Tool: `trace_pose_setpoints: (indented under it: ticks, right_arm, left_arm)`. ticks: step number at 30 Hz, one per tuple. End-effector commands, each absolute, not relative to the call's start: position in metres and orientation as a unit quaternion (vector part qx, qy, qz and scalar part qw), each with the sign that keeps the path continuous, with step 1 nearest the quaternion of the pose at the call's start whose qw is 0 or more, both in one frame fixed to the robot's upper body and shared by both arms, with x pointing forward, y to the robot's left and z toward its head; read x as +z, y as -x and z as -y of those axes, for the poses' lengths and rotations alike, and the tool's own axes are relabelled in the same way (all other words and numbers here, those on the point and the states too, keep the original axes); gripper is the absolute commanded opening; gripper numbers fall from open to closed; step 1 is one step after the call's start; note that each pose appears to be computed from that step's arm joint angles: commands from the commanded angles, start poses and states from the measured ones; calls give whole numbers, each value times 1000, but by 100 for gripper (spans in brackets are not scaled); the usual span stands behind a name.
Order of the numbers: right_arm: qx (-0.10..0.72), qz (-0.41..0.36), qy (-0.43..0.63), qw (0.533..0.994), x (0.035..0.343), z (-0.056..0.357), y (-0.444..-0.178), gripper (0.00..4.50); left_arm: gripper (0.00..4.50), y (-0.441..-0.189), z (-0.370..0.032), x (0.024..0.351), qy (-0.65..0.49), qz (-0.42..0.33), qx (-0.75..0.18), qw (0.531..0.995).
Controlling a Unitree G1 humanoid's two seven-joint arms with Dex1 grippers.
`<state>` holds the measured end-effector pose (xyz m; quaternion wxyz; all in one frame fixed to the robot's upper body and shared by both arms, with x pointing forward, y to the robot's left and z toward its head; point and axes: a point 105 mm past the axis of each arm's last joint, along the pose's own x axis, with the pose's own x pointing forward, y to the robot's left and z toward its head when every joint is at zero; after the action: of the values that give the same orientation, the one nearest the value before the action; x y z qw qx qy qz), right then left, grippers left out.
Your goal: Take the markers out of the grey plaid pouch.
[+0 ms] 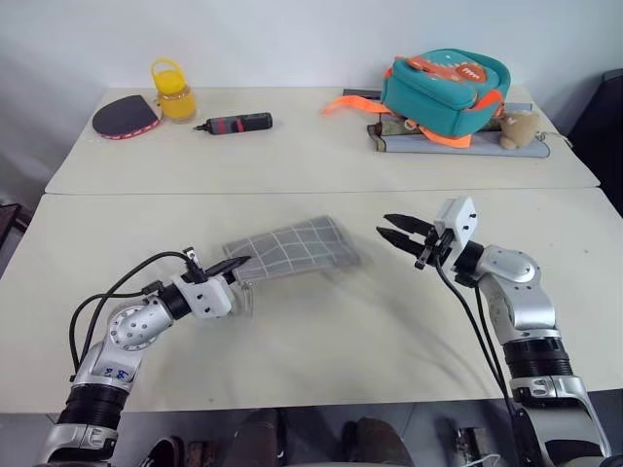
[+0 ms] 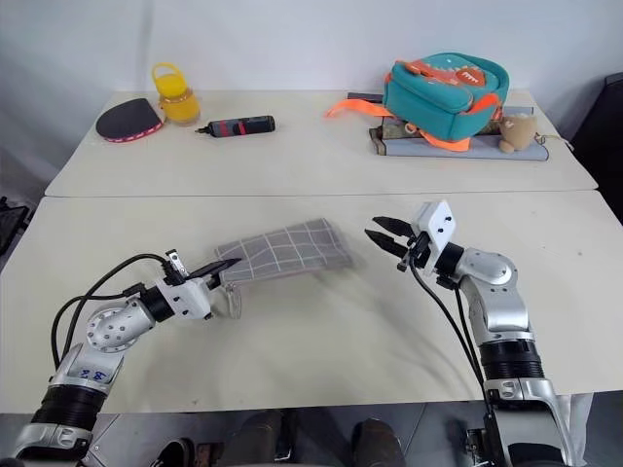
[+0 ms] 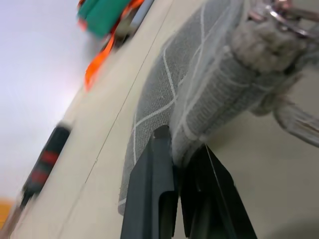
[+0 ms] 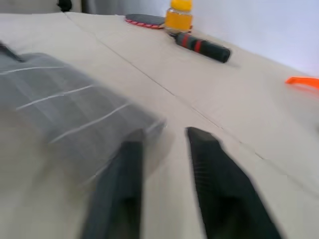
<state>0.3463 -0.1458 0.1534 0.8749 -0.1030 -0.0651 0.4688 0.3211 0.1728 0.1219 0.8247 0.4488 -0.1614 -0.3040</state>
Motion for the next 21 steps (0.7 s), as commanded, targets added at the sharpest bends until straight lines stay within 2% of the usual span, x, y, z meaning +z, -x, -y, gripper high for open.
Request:
trace_pose_setpoints:
  ticks: [1, 4, 6, 10, 14, 21]
  right_arm:
    - [585, -4, 45, 809, 142, 116, -304, 298]
    - [621, -42, -5, 783, 141, 96, -284, 298]
    - [642, -56, 16, 764, 135, 81, -273, 298]
    - [602, -72, 4, 795, 125, 58, -292, 298]
    - [595, -79, -9, 800, 119, 25, -297, 298]
    - [579, -71, -35, 812, 126, 7, -308, 298]
  left_arm:
    - [0, -321, -142, 113, -445, 156, -318, 822]
    - [0, -323, -127, 108, -431, 143, -328, 828]
    - [0, -327, -121, 110, -432, 143, -327, 828]
    - [0, -338, -106, 112, -446, 137, -328, 821]
    - [0, -352, -97, 114, -462, 136, -313, 819]
    - [0, -357, -81, 115, -476, 150, -319, 805]
